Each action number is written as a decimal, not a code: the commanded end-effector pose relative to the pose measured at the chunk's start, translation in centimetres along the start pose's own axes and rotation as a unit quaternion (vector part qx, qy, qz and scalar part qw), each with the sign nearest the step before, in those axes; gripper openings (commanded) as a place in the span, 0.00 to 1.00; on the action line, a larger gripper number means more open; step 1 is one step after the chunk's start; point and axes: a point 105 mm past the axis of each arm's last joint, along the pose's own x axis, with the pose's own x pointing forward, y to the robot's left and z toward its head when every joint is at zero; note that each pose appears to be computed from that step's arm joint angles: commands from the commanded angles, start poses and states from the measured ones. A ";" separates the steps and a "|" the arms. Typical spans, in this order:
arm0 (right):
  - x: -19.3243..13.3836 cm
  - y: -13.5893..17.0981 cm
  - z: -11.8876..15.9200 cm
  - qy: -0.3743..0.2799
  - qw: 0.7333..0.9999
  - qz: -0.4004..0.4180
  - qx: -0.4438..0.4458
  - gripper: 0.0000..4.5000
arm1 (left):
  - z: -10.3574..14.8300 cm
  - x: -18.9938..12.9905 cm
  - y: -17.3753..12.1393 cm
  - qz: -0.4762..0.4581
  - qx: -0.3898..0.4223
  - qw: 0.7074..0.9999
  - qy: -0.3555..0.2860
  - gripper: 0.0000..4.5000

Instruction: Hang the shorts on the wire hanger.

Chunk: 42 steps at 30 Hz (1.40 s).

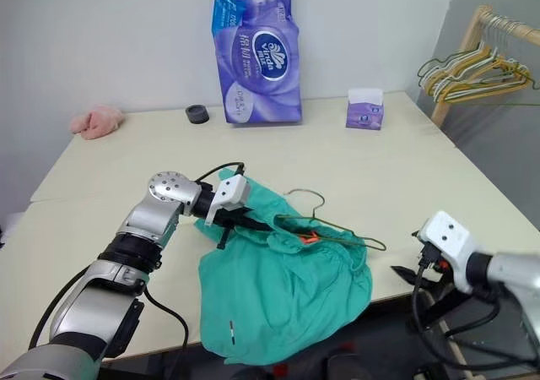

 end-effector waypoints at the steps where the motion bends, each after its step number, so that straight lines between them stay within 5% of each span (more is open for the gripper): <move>1: 0.7 2.0 0.5 -0.047 0.998 -0.027 0.018 0.99 | 1.4 -1.3 1.0 0.030 -0.015 0.999 -0.038 0.00; 17: 5.2 6.1 -0.2 -0.049 0.991 0.039 0.115 0.99 | 1.0 -1.7 1.0 0.035 -0.037 0.998 -0.034 0.00; 27: 6.3 5.2 -1.2 -0.036 0.991 -0.030 0.129 0.99 | 0.9 -1.8 0.9 0.035 -0.035 0.998 -0.031 0.00; 30: 6.5 4.9 -1.7 -0.025 0.990 -0.039 0.135 0.86 | 0.9 -1.9 0.8 0.035 -0.034 0.998 -0.030 0.00; 41: 5.6 2.8 -2.6 -0.002 0.986 -0.059 0.155 0.01 | 0.7 -2.8 0.2 0.028 -0.037 0.999 -0.020 0.00; 42: 5.3 2.3 -2.7 -0.002 0.985 -0.063 0.159 0.00 | 0.6 -2.9 -0.1 0.022 -0.038 0.999 -0.018 0.00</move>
